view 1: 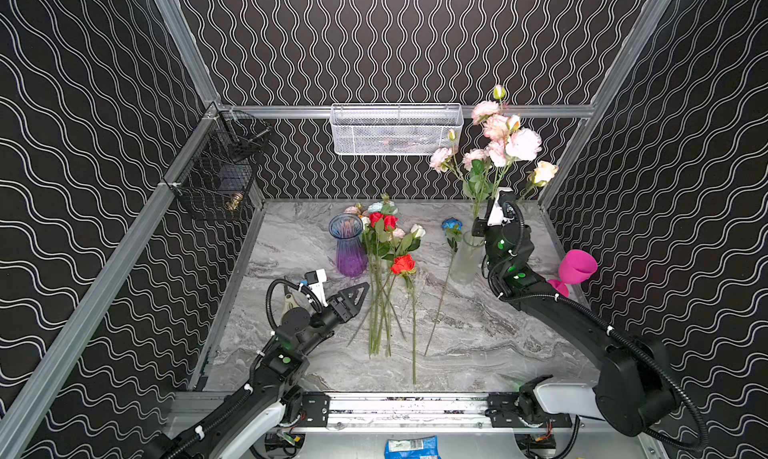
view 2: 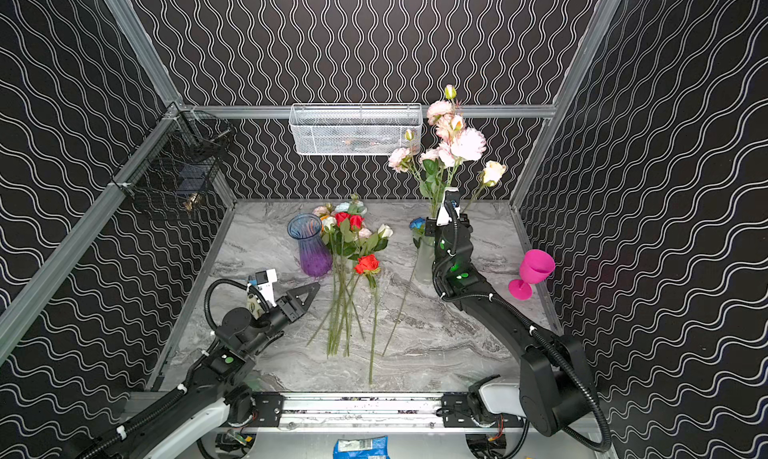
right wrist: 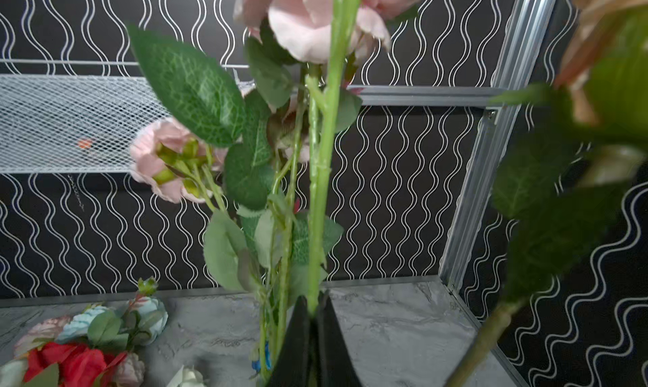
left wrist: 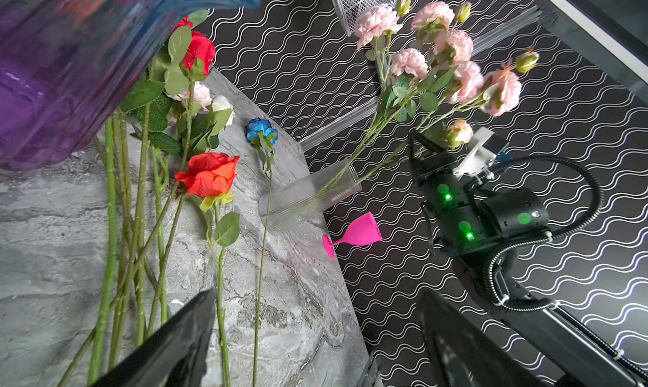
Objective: Arrange the flowers into the vase
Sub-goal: 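Lower the pink rose stem into the clear glass vase and open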
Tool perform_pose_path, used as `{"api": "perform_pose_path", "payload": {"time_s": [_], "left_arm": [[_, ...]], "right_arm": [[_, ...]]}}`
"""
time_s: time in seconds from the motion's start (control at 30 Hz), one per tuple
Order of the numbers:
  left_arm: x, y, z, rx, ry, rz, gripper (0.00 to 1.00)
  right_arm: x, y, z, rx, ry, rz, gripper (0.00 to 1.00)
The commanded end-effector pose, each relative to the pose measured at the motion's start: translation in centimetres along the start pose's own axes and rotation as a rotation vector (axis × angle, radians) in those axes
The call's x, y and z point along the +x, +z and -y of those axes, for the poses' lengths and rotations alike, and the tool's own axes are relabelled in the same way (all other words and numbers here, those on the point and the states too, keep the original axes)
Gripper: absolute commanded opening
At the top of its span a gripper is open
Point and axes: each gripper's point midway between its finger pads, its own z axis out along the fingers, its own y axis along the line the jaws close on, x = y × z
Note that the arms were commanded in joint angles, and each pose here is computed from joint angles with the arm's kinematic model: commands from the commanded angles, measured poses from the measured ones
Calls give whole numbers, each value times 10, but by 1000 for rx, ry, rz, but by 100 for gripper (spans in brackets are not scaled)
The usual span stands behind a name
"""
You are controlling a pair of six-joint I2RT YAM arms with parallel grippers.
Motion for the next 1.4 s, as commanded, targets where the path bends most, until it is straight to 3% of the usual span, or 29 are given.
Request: {"api": "perform_pose_path", "payload": {"time_s": [0.0,0.07,0.13,0.27,0.4,0.87,1.1,1.37], "left_arm": [[-4,0,11,33,17,5,94],[-4,-1,11,32,17,9,94],[-5,-1,11,34,15,12,94],[-3,0,10,33,8,2,94],[-1,0,9,31,2,-7,93],[-1,-5,7,-3,13,-13,93],[1,-4,6,-5,15,-23,92],[8,-6,0,-28,16,-56,92]], "right_arm": [[4,-3,-2,-18,42,-11,0],[10,-4,-4,-31,45,-35,1],[13,-6,-5,-46,52,-52,8],[16,-11,-9,-62,80,-96,38],[19,-18,-11,-72,129,-143,49],[-14,-45,-22,-155,189,-213,62],[-21,-62,-18,-159,187,-230,62],[-22,-94,-11,-186,266,-285,61]]}}
